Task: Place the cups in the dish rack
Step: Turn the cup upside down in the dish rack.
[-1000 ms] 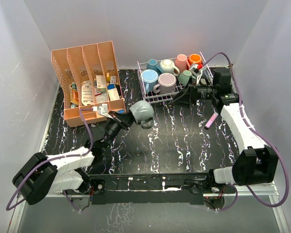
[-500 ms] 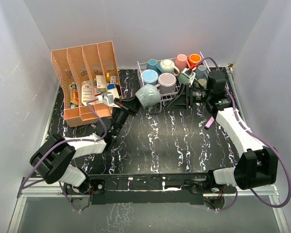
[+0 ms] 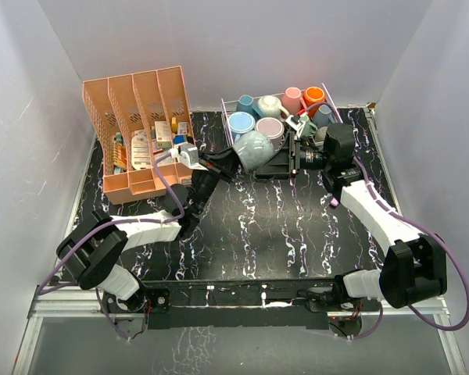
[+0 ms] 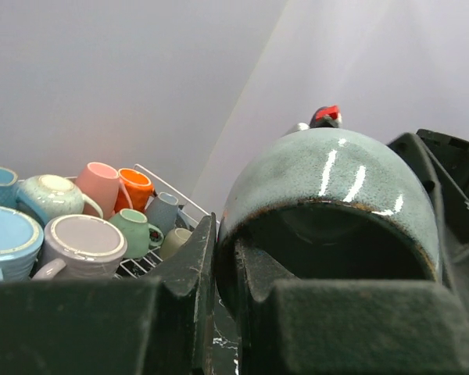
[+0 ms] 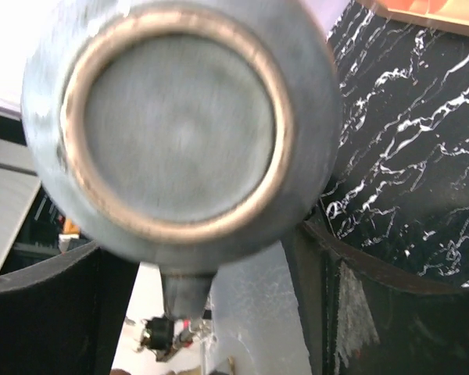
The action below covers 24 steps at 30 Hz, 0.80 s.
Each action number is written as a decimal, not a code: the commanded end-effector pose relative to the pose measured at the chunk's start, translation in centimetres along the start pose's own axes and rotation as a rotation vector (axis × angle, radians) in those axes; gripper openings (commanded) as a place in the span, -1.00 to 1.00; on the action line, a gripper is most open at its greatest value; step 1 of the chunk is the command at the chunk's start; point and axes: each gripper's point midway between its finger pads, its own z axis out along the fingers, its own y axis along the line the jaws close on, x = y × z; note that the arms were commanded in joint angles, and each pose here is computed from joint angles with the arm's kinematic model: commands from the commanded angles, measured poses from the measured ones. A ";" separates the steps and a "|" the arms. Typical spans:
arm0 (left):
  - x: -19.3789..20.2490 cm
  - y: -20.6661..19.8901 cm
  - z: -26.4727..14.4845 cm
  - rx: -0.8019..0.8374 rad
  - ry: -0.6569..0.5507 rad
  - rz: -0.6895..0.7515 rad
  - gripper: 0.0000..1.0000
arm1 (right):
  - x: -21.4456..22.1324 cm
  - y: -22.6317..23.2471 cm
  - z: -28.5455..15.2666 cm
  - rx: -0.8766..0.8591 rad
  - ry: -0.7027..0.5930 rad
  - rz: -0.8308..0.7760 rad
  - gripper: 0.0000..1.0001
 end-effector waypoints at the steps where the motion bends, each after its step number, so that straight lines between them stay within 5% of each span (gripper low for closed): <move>1: -6.9 -4.0 1.5 0.095 -0.256 0.014 -1.00 | -1.7 1.6 0.5 -0.044 -0.091 0.030 0.49; 11: -5.4 -4.1 1.7 0.069 -0.248 0.048 -1.00 | -0.6 1.6 0.6 -0.078 -0.104 0.091 0.02; 17: -5.3 -4.1 1.4 0.067 -0.245 0.036 -1.00 | -0.3 1.4 0.5 -0.085 -0.111 0.090 -0.82; 20: -5.3 -4.0 0.8 0.063 -0.233 0.026 -1.00 | -0.1 1.3 0.4 -0.087 -0.111 0.079 -0.84; 21: -5.2 -3.8 0.5 0.058 -0.226 0.022 -0.95 | 0.0 1.3 0.4 -0.089 -0.110 0.068 -0.84; 24: -4.9 -3.2 -0.6 0.032 -0.203 0.002 -0.30 | -0.2 1.2 0.1 -0.086 -0.114 0.027 -0.84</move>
